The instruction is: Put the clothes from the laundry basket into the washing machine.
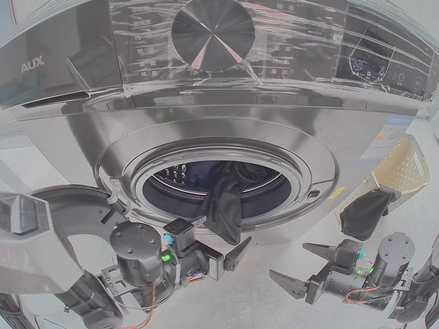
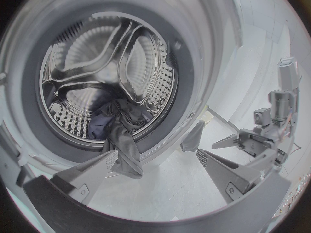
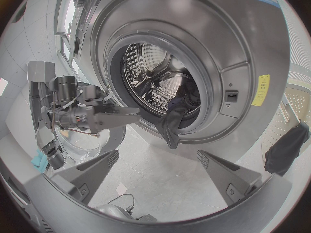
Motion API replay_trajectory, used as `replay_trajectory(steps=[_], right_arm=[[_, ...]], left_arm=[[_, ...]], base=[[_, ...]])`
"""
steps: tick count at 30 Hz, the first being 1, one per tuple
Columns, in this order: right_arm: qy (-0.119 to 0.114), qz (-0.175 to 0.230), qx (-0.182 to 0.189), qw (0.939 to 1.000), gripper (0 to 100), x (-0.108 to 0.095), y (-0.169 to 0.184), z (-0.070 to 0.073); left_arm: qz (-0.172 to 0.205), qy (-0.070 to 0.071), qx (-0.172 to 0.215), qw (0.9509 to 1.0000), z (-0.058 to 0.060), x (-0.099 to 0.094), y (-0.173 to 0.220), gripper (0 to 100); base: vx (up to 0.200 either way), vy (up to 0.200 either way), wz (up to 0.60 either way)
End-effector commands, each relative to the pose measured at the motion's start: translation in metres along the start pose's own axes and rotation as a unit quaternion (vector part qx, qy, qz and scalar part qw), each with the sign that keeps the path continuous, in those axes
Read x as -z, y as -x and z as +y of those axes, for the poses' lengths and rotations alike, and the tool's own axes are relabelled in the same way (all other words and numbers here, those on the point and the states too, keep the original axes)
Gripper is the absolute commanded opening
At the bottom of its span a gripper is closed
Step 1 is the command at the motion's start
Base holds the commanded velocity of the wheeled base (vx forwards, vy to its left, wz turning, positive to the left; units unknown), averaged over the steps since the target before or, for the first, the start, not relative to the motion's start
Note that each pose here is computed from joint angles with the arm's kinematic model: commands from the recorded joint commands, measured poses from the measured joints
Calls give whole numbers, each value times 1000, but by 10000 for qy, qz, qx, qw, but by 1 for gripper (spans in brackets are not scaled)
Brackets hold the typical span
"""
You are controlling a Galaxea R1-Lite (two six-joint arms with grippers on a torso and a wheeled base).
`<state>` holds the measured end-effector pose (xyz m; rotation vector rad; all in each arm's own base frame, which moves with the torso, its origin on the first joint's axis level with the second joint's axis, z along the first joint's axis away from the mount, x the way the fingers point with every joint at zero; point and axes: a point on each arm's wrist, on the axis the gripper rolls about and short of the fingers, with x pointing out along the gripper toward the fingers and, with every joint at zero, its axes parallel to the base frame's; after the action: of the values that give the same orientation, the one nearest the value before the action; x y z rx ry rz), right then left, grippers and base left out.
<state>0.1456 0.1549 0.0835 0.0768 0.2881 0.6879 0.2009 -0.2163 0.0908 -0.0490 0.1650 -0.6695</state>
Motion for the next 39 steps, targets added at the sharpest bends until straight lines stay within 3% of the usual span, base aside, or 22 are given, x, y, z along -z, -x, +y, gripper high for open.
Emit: replay_trajectory(steps=[1, 9, 13, 25, 28, 36, 39], right_arm=[[-83, -260, 33, 9996, 100, -9, 27, -4], [-202, -611, 441, 9970, 100, -23, 47, -10], [-201, -667, 801, 9944, 100, -28, 59, -23], [-271, -502, 1195, 9912, 100, -25, 103, -32], [-273, -630, 1233, 9900, 100, -26, 116, -32], [-291, -789, 1479, 9854, 100, -24, 134, -36], [-298, -750, 1470, 9858, 100, -22, 136, -36]], left_arm=[[-447, 45, 123, 9989, -5, -21, 48, 100], [-604, 52, 2, 9982, 7, -25, 88, 100], [-706, 9, -276, 9971, 24, -29, 109, 100], [-1017, -6, -549, 9933, 35, -36, 144, 100], [-1108, -2, -633, 9918, 38, -41, 157, 100], [-947, -35, -635, 9935, 40, -38, 202, 100], [-690, -41, -743, 9948, 42, -34, 209, 100]], base=[[-200, 0, 0], [-200, 0, 0], [-200, 0, 0], [-200, 0, 0], [-200, 0, 0], [0, 0, 0], [0, 0, 0]])
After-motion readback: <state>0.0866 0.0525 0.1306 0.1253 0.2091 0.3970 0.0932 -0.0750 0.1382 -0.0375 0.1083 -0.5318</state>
